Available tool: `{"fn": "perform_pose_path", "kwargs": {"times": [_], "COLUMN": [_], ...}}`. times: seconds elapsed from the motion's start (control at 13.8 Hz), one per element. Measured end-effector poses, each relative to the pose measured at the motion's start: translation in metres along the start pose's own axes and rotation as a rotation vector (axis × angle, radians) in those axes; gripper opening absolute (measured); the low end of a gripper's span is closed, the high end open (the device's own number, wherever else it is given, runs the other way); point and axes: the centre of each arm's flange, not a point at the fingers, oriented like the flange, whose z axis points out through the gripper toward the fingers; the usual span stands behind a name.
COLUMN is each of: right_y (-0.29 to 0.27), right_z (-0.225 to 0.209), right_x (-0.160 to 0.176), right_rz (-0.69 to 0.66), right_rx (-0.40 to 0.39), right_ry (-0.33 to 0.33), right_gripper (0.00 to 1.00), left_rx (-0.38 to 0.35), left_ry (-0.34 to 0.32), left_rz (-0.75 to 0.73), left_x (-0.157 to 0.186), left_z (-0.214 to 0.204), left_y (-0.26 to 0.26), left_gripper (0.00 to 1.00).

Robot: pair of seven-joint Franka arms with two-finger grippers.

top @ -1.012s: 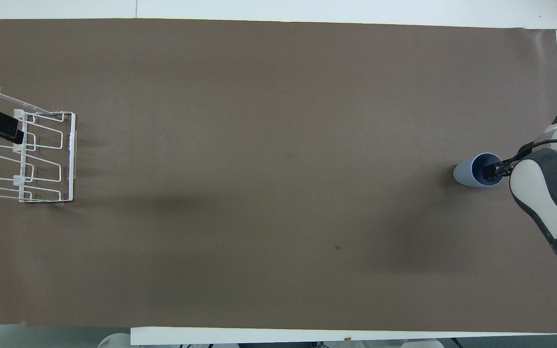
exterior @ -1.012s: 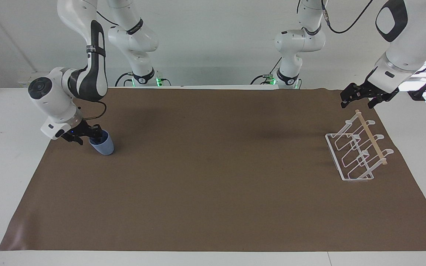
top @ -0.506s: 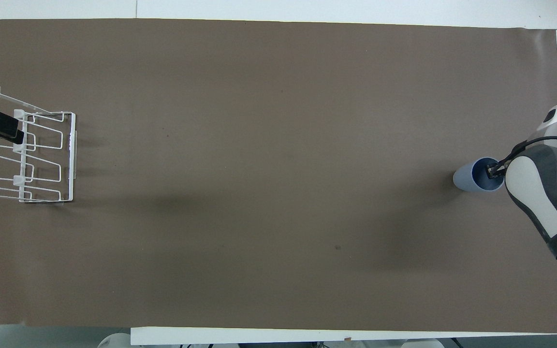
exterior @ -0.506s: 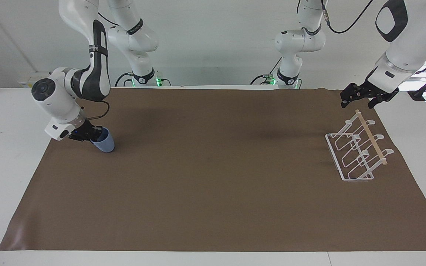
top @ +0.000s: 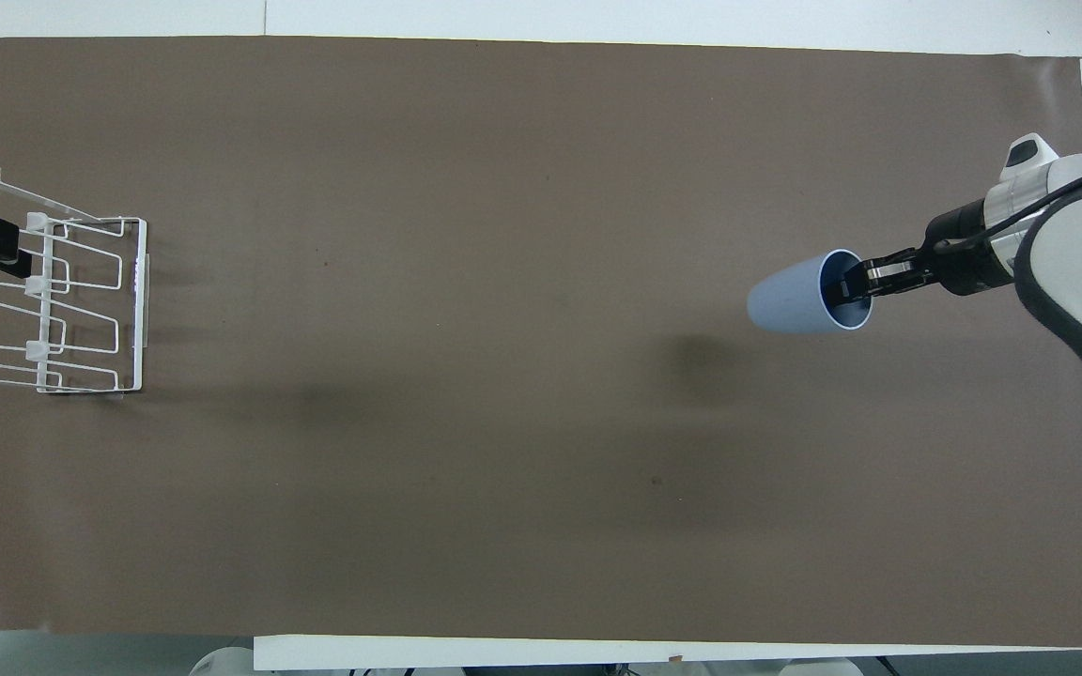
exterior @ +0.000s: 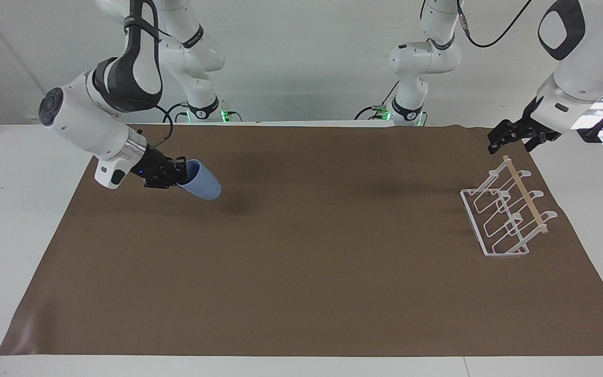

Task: Hang cup on cup holder
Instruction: 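Lift the blue cup with the right gripper while the left gripper approaches, then grasp the cup's base with the left gripper from the right gripper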

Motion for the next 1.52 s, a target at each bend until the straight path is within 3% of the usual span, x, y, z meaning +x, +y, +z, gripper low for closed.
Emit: {"fn": "perform_pose_path", "kwargs": {"times": [0.22, 0.36, 0.65, 0.8, 1.01, 1.16, 1.52], "right_y": [-0.037, -0.075, -0.152, -0.198, -0.249, -0.267, -0.280], "right_z": [0.031, 0.063, 0.115, 0.145, 0.181, 0.196, 0.207], "right_x": [0.003, 0.004, 0.002, -0.004, -0.023, -0.033, -0.042], "right_rz": [0.153, 0.222, 0.314, 0.351, 0.383, 0.402, 0.408], "right_rx": [0.265, 0.386, 0.447, 0.473, 0.508, 0.522, 0.519], "right_ry": [0.021, 0.026, 0.077, 0.127, 0.176, 0.199, 0.197], "right_gripper": [0.05, 0.05, 0.05, 0.05, 0.05, 0.05, 0.05], "left_rx": [-0.025, -0.061, -0.254, -0.329, -0.414, -0.410, -0.356], "left_ry": [0.034, 0.050, 0.032, -0.044, -0.224, -0.280, -0.306], "left_rz": [-0.240, -0.375, -0.774, -0.980, -1.180, -1.206, -1.183], "left_x": [-0.004, -0.013, -0.025, -0.039, -0.060, -0.071, -0.083], "left_z": [0.010, 0.014, -0.001, -0.010, -0.023, -0.020, 0.004], "left_y": [0.046, 0.083, 0.141, 0.174, 0.211, 0.229, 0.246], "left_gripper": [1.00, 1.00, 1.00, 1.00, 1.00, 1.00, 1.00]}}
